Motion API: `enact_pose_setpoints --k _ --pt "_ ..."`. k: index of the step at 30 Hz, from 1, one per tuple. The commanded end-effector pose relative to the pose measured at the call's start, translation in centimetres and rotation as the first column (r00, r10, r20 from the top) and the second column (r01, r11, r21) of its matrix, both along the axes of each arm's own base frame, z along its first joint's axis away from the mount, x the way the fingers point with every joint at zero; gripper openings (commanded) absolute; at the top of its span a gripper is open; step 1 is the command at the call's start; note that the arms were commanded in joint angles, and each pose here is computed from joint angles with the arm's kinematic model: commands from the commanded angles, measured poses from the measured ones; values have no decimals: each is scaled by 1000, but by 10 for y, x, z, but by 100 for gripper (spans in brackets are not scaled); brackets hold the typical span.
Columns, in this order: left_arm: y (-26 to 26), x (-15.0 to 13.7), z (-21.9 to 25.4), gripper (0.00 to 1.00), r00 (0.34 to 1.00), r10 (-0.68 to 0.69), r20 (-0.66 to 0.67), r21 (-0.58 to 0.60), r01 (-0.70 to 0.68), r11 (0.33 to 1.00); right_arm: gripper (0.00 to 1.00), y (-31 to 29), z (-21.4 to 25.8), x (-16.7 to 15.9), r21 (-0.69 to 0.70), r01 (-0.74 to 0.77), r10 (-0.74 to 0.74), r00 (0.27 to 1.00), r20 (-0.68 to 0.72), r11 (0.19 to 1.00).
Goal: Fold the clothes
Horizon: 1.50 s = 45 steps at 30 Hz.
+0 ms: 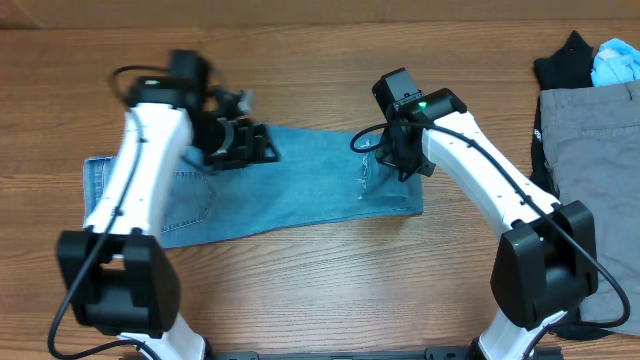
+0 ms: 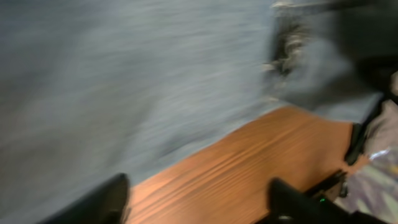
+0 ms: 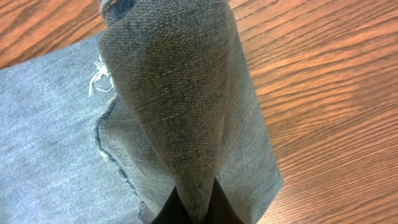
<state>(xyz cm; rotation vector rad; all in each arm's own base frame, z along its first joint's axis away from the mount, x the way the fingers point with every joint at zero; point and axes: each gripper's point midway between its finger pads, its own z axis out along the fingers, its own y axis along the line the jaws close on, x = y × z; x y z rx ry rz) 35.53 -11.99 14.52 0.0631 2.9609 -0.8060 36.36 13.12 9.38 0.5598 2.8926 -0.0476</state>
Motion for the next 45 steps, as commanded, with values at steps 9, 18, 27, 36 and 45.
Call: enact_pose_setpoints --k 9,18,27,36,45 --pt "-134 6 -33 4 996 -93 1 -115 92 989 4 9 16 7 174 -65 68 998 -13 983" --pt "-200 18 -82 4 986 -168 -17 -320 154 935 4 6 16 4 174 -65 71 997 -27 983" --pt "-241 14 -95 4 983 -182 10 -357 173 918 4 7 16 3 185 -62 69 997 -32 981" --pt "-265 5 -140 4 985 -164 -58 -349 134 928 4 20 19 6 253 -75 83 996 -22 964" --pt "-268 16 -148 12 990 -144 -7 -337 133 932 4 27 47 20 299 -98 80 994 72 949"
